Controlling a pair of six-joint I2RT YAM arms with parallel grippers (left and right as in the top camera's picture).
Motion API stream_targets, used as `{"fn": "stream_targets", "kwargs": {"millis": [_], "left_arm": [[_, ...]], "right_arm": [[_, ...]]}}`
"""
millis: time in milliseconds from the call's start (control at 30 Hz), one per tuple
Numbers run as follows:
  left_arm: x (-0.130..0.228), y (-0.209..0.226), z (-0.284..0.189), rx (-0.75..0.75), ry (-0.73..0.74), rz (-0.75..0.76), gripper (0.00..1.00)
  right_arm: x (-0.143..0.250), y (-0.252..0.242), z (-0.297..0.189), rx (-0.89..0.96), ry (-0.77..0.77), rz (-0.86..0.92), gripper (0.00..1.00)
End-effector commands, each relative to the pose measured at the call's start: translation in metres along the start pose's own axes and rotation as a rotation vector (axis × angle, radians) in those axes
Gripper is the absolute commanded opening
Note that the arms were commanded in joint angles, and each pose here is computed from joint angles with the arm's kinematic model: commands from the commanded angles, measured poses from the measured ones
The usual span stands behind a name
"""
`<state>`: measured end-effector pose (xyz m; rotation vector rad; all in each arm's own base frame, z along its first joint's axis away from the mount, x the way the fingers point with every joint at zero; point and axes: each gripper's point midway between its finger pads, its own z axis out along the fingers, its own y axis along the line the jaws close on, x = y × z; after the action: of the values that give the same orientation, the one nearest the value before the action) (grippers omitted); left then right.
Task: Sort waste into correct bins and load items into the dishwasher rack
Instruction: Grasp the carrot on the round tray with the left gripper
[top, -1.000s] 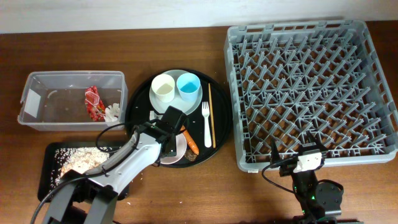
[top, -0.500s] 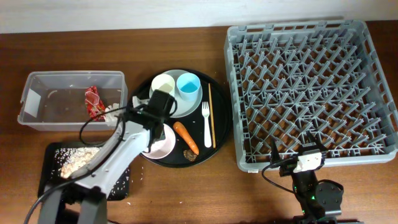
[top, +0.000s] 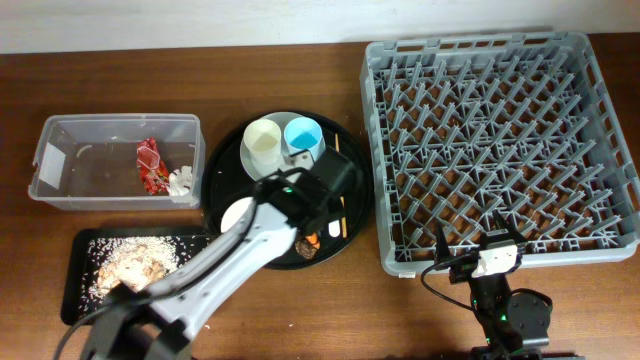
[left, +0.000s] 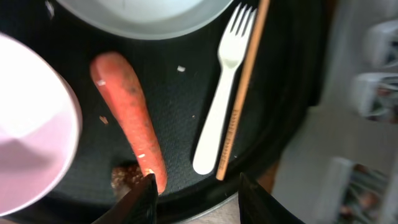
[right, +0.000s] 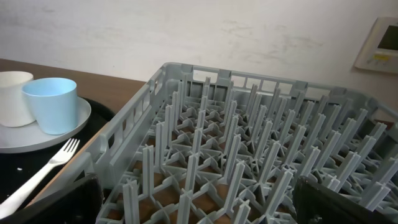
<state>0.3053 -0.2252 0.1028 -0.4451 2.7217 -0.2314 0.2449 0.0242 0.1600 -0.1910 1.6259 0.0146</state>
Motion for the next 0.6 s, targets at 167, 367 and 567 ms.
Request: {"fn": "stream_targets", "kwargs": {"millis": [167, 367, 567], "left_arm": [[0.004, 0.027, 0.072, -0.212, -0.032, -0.12, 0.46], [-0.001, 0.037, 0.072, -0.235, -0.027, -0.135, 0.46], [0.004, 0.046, 0.075, -0.27, -0.022, -0.125, 0.53]], "right_arm": [[0.002, 0.002, 0.0, -0.006, 0.002, -0.006, 0.99], [0.002, 0.002, 0.0, -0.006, 0.002, -0.006, 0.99], [0.002, 0.002, 0.0, -0.006, 0.002, -0.006, 0.99]]}}
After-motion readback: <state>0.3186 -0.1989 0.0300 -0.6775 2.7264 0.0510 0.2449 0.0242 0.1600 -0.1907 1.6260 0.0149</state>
